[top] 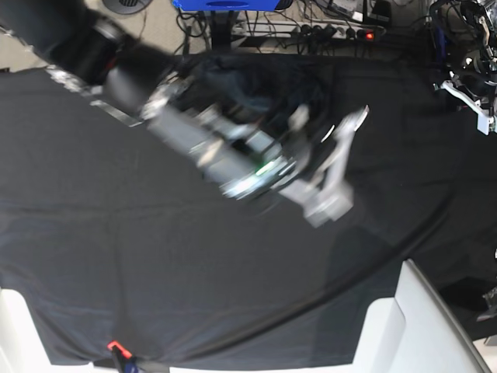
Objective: Fold the T-shirt properly
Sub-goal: 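Press the right gripper down on the folded stack to flatten it, then hold the stack edge with the right gripper and tuck it under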
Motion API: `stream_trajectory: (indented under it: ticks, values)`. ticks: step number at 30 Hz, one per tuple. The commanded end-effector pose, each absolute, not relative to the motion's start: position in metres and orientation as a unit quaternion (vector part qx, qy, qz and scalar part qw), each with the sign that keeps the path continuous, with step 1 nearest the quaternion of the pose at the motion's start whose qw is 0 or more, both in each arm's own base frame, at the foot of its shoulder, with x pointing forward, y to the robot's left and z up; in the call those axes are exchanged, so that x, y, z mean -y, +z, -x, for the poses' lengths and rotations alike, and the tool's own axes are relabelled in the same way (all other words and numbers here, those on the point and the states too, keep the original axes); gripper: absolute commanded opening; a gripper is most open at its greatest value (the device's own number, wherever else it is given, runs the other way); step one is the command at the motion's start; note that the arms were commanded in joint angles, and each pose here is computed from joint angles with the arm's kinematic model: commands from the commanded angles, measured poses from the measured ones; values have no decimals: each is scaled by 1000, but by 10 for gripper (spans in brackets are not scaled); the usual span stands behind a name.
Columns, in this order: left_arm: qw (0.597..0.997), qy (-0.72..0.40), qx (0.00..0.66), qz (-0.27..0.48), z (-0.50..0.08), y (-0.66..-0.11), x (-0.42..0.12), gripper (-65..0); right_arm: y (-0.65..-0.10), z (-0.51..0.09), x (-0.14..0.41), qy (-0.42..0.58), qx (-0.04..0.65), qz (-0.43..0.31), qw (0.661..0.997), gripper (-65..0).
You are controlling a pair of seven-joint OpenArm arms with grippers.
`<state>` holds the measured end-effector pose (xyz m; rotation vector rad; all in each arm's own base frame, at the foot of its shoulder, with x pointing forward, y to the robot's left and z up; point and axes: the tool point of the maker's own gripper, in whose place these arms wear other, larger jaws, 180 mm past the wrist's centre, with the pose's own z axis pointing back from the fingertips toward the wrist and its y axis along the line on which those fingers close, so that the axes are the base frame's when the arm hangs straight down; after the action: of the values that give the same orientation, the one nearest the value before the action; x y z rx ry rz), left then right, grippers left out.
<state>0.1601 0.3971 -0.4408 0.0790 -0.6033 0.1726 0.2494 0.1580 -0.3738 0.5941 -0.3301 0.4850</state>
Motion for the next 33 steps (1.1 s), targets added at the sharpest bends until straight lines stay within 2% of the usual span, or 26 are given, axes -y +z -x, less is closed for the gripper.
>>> stream_trajectory:
  ticks: [1, 3, 4, 6, 9, 11, 15, 24, 33]
  values:
    - [946, 76, 313, -47, -167, -429, -405, -650, -357, -254, -167, 240, 174, -308, 904, -635]
    - [945, 76, 314, -47, -167, -429, -405, -650, -356, -257, -167, 241, 175, -305, 905, -620]
    - [945, 77, 315, -47, -167, -429, -405, -650, -357, -258, -168, 246, 176, -301, 904, -591]
    - [944, 77, 316, -46, -168, -429, -405, -650, -365, -252, -172, 268, 171, -285, 904, -495]
    - [944, 80, 317, -42, -168, -431, -402, -650, -375, -250, -183, 302, 188, -245, 902, -317]
    - [944, 78, 317, -43, -168, -430, -401, -650, -384, -255, -182, 308, 200, -216, 905, -269]
    - [945, 80, 313, -42, -165, -433, -400, -650, -387, -273, -181, 309, 246, -191, 899, -267]
    - [945, 80, 314, -42, -166, -433, -400, -650, -414, -299, -162, 291, 258, -153, 909, -267]
    - [945, 82, 313, -39, -165, -435, -398, -650, -422, -287, -166, 313, 253, -148, 903, -267]
